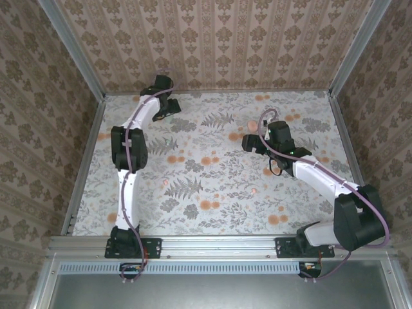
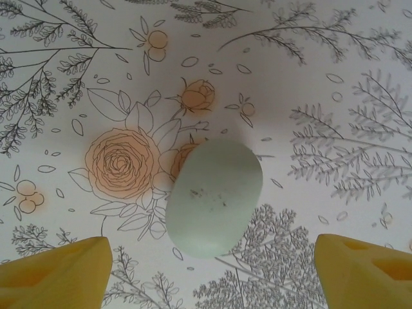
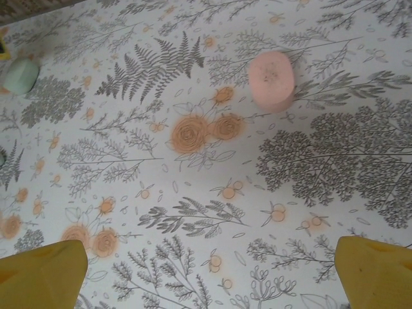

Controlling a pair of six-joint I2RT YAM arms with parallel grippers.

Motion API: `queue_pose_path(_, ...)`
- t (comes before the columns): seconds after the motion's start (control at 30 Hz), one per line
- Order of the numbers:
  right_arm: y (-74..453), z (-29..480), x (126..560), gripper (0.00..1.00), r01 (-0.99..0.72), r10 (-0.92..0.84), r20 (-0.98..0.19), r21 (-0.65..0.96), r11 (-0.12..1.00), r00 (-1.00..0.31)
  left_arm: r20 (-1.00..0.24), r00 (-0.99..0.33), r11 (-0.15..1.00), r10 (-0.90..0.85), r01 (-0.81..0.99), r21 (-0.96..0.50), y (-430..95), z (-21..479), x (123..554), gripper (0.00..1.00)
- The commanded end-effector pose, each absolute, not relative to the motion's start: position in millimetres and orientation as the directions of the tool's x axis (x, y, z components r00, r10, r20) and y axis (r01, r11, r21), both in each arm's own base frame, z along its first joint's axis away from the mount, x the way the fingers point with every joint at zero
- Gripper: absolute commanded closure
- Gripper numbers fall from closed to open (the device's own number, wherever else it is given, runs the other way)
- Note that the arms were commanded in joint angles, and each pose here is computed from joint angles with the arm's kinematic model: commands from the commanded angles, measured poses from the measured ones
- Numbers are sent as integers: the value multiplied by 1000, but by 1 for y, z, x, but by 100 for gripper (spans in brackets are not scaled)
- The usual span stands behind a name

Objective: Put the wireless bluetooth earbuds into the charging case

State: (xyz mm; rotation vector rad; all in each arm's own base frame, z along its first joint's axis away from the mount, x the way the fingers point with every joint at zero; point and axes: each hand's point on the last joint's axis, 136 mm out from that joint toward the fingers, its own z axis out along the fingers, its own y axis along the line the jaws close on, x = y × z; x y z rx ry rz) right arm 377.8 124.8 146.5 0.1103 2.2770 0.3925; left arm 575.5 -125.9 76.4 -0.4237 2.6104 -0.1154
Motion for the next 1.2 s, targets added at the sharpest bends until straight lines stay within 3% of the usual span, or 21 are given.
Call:
queue_pose_path(0.0,134,157,370,0,-71,216,-702,356,932,-679,-459,-794,917,-399,-360,-173,-125,85,582,19)
queue_pose_path(0.2,133,162,363,0,-76,227,-709,368,927,-667,-430,-801,909,-417,-364,-204,-135,68,592,27)
queue_pose_path(0.47,129,167,355,0,-82,227,-724,364,928,-651,-423,-815,918,-395,-364,-156,-130,56,587,26)
queue_pose_path(0.7,132,173,355,0,-92,237,-724,383,919,-647,-350,-854,920,-385,-325,-217,-147,45,584,27)
queue_pose_path(1.17,119,190,336,0,-104,230,-770,358,928,-596,-331,-869,925,-368,-305,-226,-159,38,575,45)
